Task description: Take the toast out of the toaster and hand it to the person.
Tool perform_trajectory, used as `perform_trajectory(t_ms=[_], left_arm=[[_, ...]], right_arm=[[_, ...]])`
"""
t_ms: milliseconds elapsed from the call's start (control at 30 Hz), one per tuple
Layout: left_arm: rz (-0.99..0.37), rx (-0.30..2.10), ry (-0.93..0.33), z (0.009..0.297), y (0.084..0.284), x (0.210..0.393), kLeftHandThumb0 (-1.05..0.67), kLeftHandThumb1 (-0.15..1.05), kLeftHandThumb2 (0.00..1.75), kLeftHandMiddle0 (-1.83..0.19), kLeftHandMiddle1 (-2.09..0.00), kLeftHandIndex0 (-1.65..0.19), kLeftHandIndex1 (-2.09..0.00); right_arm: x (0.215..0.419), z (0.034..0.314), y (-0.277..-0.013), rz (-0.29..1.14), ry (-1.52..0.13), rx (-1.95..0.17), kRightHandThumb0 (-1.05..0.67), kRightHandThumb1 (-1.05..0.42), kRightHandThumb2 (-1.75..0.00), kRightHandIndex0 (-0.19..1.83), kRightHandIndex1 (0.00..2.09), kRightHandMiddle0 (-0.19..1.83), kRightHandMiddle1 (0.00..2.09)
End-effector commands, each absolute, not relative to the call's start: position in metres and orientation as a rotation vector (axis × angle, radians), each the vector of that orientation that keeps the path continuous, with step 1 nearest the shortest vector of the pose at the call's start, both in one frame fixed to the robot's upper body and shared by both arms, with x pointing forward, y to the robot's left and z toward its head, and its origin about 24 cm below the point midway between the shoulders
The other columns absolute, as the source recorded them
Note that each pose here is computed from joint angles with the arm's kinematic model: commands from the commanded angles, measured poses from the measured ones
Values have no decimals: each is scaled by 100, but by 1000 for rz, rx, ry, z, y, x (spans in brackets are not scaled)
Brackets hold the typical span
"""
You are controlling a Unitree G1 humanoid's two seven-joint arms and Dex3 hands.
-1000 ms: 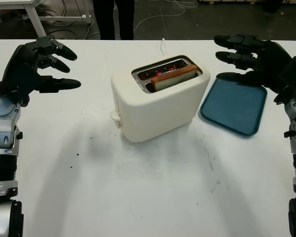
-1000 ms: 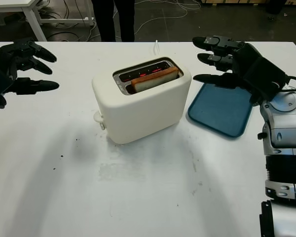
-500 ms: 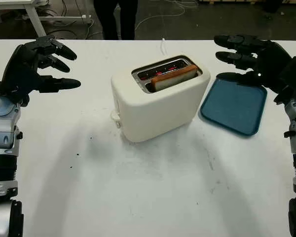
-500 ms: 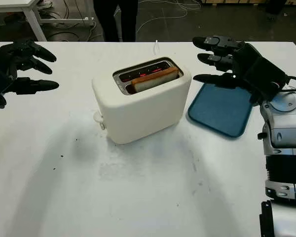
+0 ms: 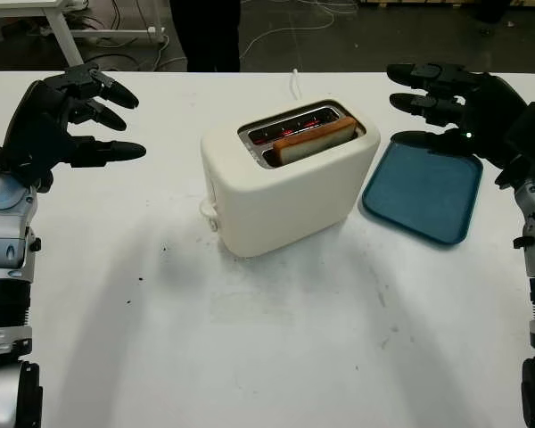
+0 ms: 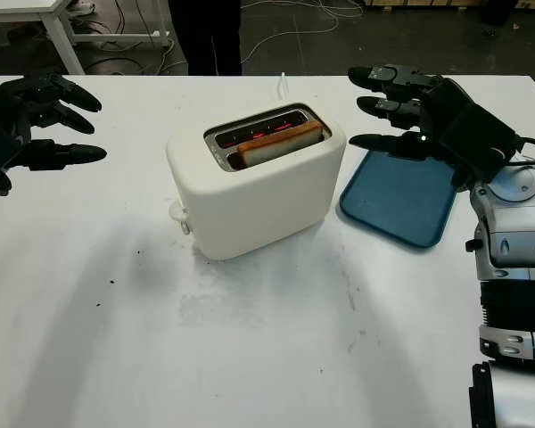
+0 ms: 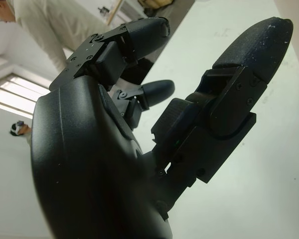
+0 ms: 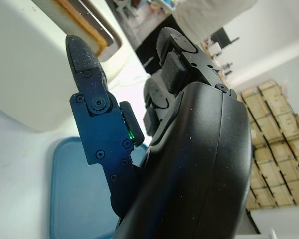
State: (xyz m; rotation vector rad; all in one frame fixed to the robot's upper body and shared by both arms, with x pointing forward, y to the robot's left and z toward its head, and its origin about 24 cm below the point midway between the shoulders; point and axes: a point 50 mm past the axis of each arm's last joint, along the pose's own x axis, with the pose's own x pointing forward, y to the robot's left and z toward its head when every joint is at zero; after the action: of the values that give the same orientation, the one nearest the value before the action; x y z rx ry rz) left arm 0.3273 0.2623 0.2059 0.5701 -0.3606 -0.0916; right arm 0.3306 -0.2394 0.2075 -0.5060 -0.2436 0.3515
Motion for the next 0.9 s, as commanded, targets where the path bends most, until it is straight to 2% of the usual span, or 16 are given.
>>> perform_trajectory(t_ms=[0,867], left_arm=[[-92,567,-373,209,261,327,-105,57,0,-46,-131,-51,-116],[-92,572,-374,210,261,327,-105,57,0,-46,-130,-51,-115]], right_arm=[[330,209,-241,345,-251,-507,-50,-79,0,42,7,46,0],[330,210,-238,358,-258,-510,-48,-80,0,40,8,44,0]])
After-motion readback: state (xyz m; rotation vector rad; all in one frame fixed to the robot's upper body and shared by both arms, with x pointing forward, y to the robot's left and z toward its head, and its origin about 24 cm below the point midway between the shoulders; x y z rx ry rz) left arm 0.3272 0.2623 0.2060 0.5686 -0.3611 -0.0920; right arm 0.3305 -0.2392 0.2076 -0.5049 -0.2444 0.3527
